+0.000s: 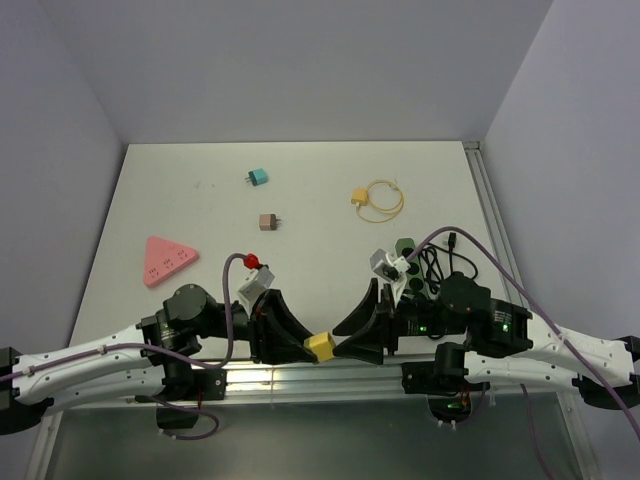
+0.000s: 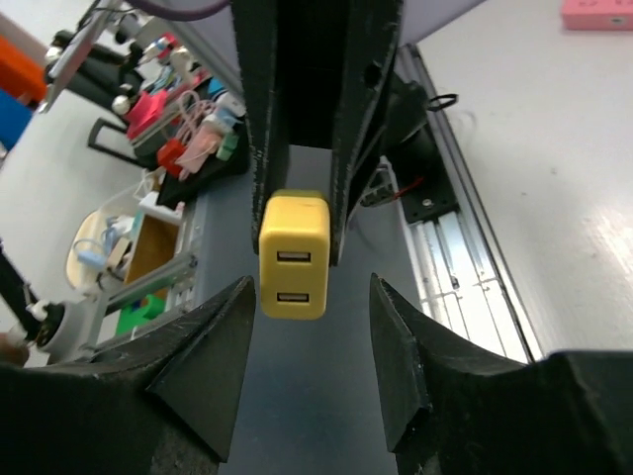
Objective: Insert the plug
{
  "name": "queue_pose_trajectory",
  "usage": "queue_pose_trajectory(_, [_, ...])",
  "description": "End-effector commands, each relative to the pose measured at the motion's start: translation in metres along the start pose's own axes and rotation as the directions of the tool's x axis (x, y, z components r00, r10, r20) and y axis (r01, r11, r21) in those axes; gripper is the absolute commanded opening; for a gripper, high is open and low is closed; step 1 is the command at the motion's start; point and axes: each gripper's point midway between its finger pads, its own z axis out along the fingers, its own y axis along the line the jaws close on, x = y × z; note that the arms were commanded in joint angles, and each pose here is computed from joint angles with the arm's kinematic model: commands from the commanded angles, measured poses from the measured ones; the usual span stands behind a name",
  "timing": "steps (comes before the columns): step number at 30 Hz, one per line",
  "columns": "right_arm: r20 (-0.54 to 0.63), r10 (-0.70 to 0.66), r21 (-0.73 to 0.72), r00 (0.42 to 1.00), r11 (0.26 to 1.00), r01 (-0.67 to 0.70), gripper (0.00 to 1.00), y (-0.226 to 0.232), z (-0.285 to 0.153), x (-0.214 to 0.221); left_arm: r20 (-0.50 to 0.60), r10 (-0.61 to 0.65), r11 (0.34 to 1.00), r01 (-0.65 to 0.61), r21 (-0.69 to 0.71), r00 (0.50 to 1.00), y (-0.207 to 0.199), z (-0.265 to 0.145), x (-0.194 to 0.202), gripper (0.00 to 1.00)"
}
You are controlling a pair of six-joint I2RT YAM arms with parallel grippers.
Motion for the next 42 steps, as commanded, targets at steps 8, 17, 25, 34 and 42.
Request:
queue_pose_trajectory(8, [-0.052,-0.02,-0.163,0.998,0.987,0.011,0.52,0.025,0.012,0.006,0.01,0.026,0.995,-0.027,0.094,1.0,-0.016,0.006,-0.008,0.0])
queue_pose_trajectory(17, [-0.105,0.003,-0.153,0.995,0.988,-0.019,0.14,0.019,0.027,0.014,0.003,0.016,0.997,-0.016,0.078,1.0,-0.011,0.008,-0.005,0.0])
queue_pose_trajectory(25, [-0.097,0.023,0.064,0.995,0.998,-0.017,0.0,-0.018,0.029,0.014,0.046,-0.004,0.986,0.012,-0.168,0.999,0.028,0.003,-0.013,0.69])
queue_pose_trajectory(34, [0.005,0.102,0.596,0.995,0.799,-0.085,0.0,-0.127,-0.027,-0.012,0.242,-0.049,0.751,0.195,-0.63,0.969,0.109,-0.055,-0.017,0.99])
queue_pose_trajectory(42, [0.051,0.005,0.979,0.999,0.198,-0.051,0.0,-0.218,-0.138,-0.067,0.235,-0.067,0.768,0.201,-0.609,0.97,0.107,-0.054,-0.01,0.99])
